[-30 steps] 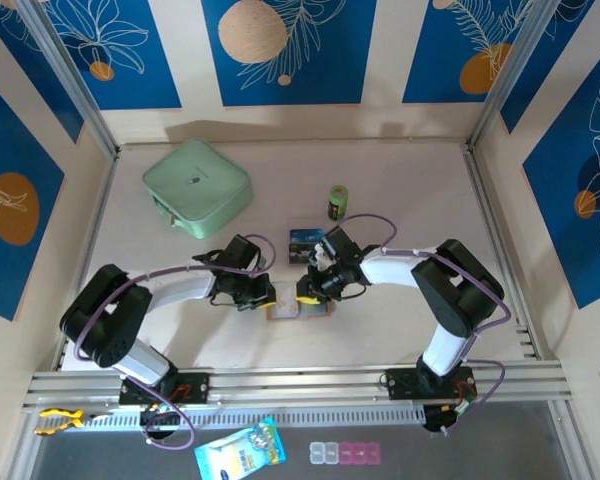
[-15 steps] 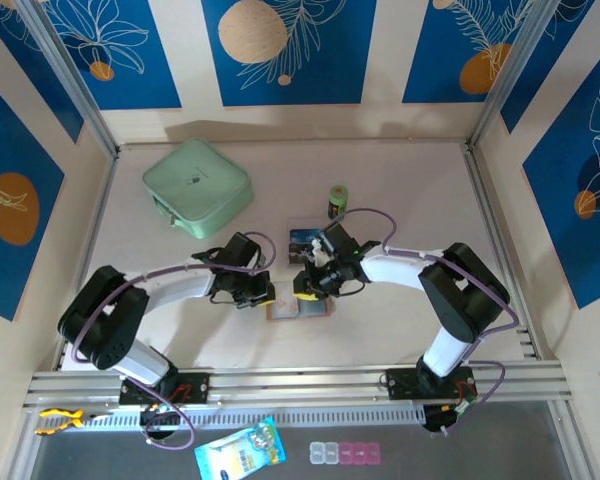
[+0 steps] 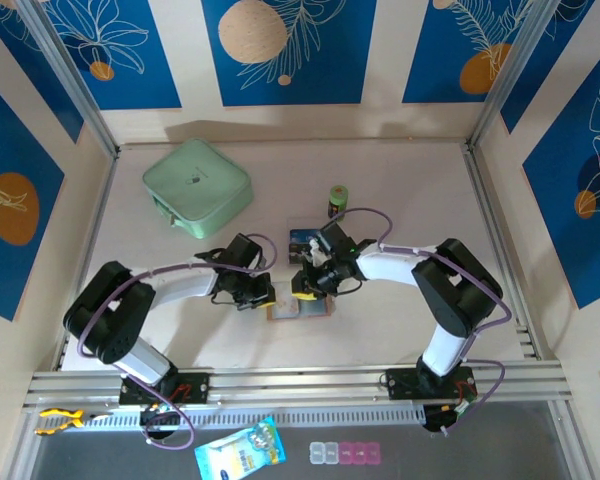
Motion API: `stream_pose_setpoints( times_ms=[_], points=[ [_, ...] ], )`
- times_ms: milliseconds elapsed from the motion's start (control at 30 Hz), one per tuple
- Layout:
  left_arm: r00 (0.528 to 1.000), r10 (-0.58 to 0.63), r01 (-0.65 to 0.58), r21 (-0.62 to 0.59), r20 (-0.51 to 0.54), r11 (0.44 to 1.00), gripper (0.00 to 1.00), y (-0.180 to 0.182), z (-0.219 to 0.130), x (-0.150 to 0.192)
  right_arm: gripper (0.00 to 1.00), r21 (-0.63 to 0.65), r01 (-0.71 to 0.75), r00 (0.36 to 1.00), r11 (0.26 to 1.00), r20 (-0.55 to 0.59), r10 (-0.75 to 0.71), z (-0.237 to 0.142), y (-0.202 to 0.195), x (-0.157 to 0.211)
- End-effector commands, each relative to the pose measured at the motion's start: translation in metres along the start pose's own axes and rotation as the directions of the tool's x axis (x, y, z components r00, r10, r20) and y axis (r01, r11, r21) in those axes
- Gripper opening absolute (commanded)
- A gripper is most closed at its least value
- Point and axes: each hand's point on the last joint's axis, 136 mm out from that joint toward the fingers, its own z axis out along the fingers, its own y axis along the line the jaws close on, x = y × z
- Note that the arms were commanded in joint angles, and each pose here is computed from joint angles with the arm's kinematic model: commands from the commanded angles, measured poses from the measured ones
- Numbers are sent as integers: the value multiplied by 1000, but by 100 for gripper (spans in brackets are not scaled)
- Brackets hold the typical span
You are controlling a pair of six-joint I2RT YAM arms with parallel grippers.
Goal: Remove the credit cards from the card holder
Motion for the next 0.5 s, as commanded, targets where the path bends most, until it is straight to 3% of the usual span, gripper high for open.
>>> stream_pose_setpoints(
  times_ms=[0,467],
  points=[
    [1000,1,-1,-11,-19,1000,8,5,3,1,24,5,18,999,1000,-28,-18,4,3,3],
    [1000,0,0,-15,-16,1000,7,6,3,2,25,117,41,999,992,-38,-37,9,-8,6]
  ],
)
